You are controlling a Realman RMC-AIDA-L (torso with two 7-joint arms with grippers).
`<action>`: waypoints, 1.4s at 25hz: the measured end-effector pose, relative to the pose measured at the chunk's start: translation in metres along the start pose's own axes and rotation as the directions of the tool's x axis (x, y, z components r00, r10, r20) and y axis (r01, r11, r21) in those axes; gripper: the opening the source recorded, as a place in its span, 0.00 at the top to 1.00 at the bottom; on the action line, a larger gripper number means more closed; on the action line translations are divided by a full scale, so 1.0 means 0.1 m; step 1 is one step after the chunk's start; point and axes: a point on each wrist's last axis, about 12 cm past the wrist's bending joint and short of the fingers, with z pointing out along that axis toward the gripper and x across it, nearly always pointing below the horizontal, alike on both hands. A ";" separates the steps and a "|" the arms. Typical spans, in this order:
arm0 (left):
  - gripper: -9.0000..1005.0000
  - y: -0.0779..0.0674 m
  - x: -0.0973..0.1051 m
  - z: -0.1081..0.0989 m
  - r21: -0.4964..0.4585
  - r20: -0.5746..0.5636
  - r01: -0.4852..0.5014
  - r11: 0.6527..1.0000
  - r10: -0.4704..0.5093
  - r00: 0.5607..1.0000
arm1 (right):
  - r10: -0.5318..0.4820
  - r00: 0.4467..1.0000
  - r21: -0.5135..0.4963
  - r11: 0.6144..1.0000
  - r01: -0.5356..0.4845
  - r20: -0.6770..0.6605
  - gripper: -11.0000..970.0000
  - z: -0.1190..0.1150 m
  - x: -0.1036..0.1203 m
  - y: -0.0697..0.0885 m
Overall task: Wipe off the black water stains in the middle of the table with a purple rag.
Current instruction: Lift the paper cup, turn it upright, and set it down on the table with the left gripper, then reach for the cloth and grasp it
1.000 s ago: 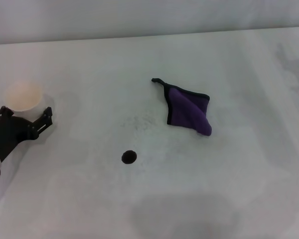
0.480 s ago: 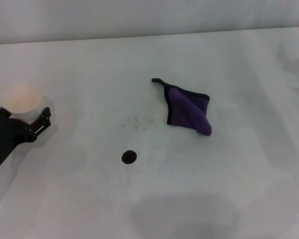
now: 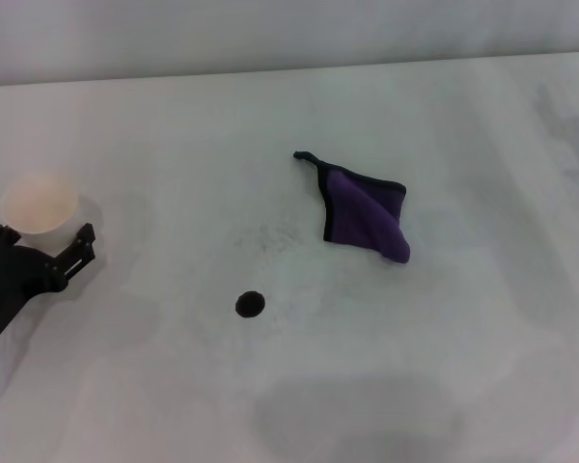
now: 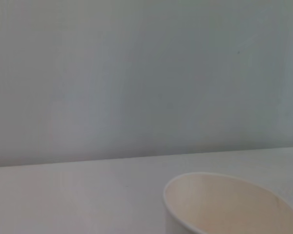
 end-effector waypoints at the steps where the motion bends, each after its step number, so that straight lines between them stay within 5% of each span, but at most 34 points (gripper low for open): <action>1: 0.13 0.00 0.00 0.00 0.001 0.002 0.001 1.000 -0.001 1.000 | 0.000 1.000 0.000 1.000 0.000 0.000 0.14 0.00 0.00 0.00; 23: 0.13 -0.09 0.20 -0.54 -0.009 0.138 0.119 0.993 -0.117 0.983 | -0.001 0.998 -0.050 0.999 0.004 0.055 0.14 0.00 -0.06 0.07; 35: 0.13 0.09 0.20 -0.78 -0.151 0.293 0.352 0.924 -0.298 0.908 | 0.012 1.000 -0.280 0.960 -0.004 0.025 0.14 0.25 -0.10 0.48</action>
